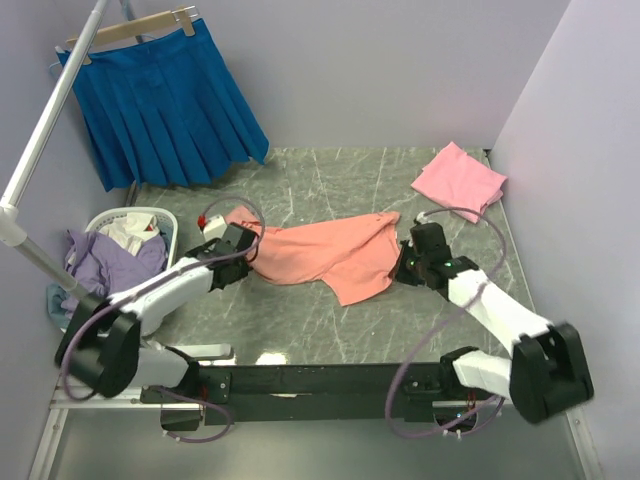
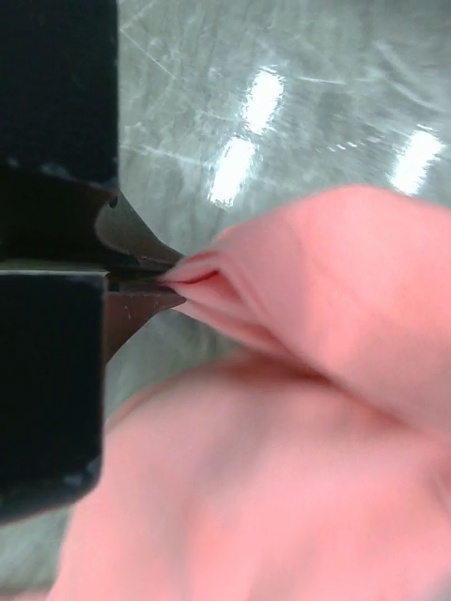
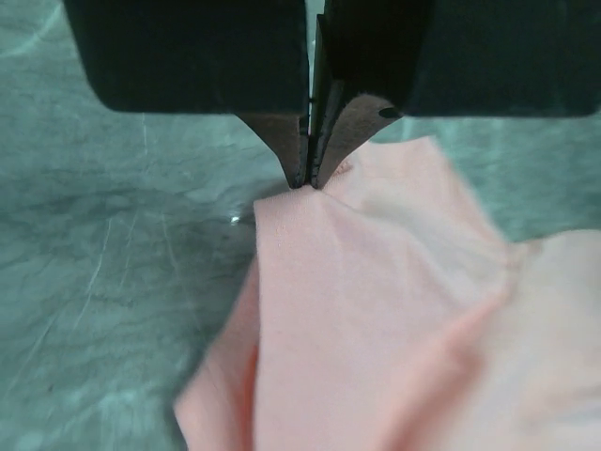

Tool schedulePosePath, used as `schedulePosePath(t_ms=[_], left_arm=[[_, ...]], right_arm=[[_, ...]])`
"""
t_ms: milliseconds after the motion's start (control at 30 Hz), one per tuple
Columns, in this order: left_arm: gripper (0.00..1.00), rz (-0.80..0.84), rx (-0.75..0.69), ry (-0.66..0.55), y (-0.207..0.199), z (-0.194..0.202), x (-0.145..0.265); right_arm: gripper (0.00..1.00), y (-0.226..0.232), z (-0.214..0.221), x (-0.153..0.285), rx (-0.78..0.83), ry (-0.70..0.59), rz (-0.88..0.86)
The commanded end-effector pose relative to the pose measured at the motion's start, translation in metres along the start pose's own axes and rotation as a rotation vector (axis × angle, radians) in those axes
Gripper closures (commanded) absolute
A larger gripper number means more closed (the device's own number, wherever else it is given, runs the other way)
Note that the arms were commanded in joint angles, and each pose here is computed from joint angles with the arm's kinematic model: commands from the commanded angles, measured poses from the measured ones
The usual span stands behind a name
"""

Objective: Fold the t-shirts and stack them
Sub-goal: Flatten out the tshirt

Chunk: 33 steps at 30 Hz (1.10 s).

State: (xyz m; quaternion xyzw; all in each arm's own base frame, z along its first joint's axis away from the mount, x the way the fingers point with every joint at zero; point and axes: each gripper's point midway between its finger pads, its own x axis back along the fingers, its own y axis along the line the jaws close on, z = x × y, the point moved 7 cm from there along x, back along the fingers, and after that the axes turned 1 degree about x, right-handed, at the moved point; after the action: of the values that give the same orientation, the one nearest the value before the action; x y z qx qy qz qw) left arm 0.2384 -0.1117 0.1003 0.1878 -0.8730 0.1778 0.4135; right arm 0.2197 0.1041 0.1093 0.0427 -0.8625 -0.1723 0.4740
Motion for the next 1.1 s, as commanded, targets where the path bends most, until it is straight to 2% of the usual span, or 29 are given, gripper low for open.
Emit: schedulePosePath(t_ms=[0, 33, 200, 300, 367, 400, 433, 467, 500, 567, 600, 667, 700, 733, 800, 867, 900, 967, 1000, 1033, 1067], left_arm=[[0.99, 0.195, 0.015, -0.089, -0.020, -0.046, 0.063], [0.99, 0.245, 0.023, -0.094, -0.026, -0.056, 0.078], [0.99, 0.389, 0.019, -0.093, -0.025, -0.078, 0.136], [0.94, 0.458, 0.030, -0.109, -0.030, -0.092, 0.163], [0.88, 0.505, 0.031, -0.166, -0.042, -0.116, 0.183], [0.88, 0.480, 0.015, -0.161, -0.053, -0.123, 0.176], [0.89, 0.509, 0.009, -0.213, -0.065, -0.145, 0.190], [0.91, 0.496, 0.004, -0.226, -0.074, -0.155, 0.188], [0.92, 0.453, -0.007, -0.199, -0.088, -0.164, 0.165], [0.98, 0.496, 0.000, -0.237, -0.107, -0.194, 0.165], [0.98, 0.512, 0.015, -0.233, -0.118, -0.209, 0.144], [0.94, 0.564, 0.056, -0.275, -0.132, -0.243, 0.140], [0.94, 0.549, 0.060, -0.229, -0.140, -0.254, 0.106], [0.94, 0.595, 0.074, -0.282, -0.151, -0.283, 0.119], [0.93, 0.603, 0.063, -0.298, -0.172, -0.318, 0.096], [0.93, 0.664, 0.058, -0.298, -0.182, -0.341, 0.081], [0.92, 0.715, 0.065, -0.329, -0.191, -0.358, 0.073], [0.88, 0.836, 0.098, -0.377, -0.189, -0.382, 0.077], [0.84, 0.883, 0.097, -0.381, -0.186, -0.382, 0.077], [0.76, 1.072, 0.042, -0.442, -0.193, -0.389, 0.100], [0.75, 1.131, 0.021, -0.472, -0.190, -0.390, 0.109]], right_arm=[[1.00, 0.018, -0.029, 0.050, 0.041, -0.153, -0.061], [1.00, 0.024, -0.038, 0.067, 0.044, -0.212, -0.091], [1.00, 0.035, -0.055, 0.125, 0.046, -0.353, -0.165], [1.00, 0.046, -0.074, 0.159, 0.052, -0.486, -0.218], [1.00, 0.054, -0.092, 0.163, 0.094, -0.516, -0.209], [1.00, 0.062, -0.114, 0.180, 0.104, -0.586, -0.202], [1.00, 0.065, -0.130, 0.164, 0.111, -0.562, -0.148], [1.00, 0.068, -0.145, 0.164, 0.127, -0.580, -0.122], [1.00, 0.081, -0.173, 0.158, 0.133, -0.592, -0.130], [1.00, 0.087, -0.206, 0.155, 0.131, -0.602, -0.122], [1.00, 0.100, -0.235, 0.149, 0.132, -0.607, -0.128], [1.00, 0.107, -0.268, 0.143, 0.135, -0.612, -0.111], [1.00, 0.118, -0.299, 0.137, 0.135, -0.610, -0.111], [1.00, 0.122, -0.316, 0.134, 0.132, -0.615, -0.107], [1.00, 0.129, -0.359, 0.123, 0.125, -0.642, -0.096], [1.00, 0.137, -0.380, 0.124, 0.103, -0.668, -0.191], [1.00, 0.134, -0.397, 0.130, 0.089, -0.732, -0.234], [1.00, 0.134, -0.403, 0.136, 0.079, -0.760, -0.314], [1.00, 0.130, -0.404, 0.144, 0.094, -0.814, -0.348], [1.00, 0.130, -0.401, 0.149, 0.112, -0.831, -0.368], [1.00, 0.132, -0.397, 0.155, 0.163, -0.844, -0.390]])
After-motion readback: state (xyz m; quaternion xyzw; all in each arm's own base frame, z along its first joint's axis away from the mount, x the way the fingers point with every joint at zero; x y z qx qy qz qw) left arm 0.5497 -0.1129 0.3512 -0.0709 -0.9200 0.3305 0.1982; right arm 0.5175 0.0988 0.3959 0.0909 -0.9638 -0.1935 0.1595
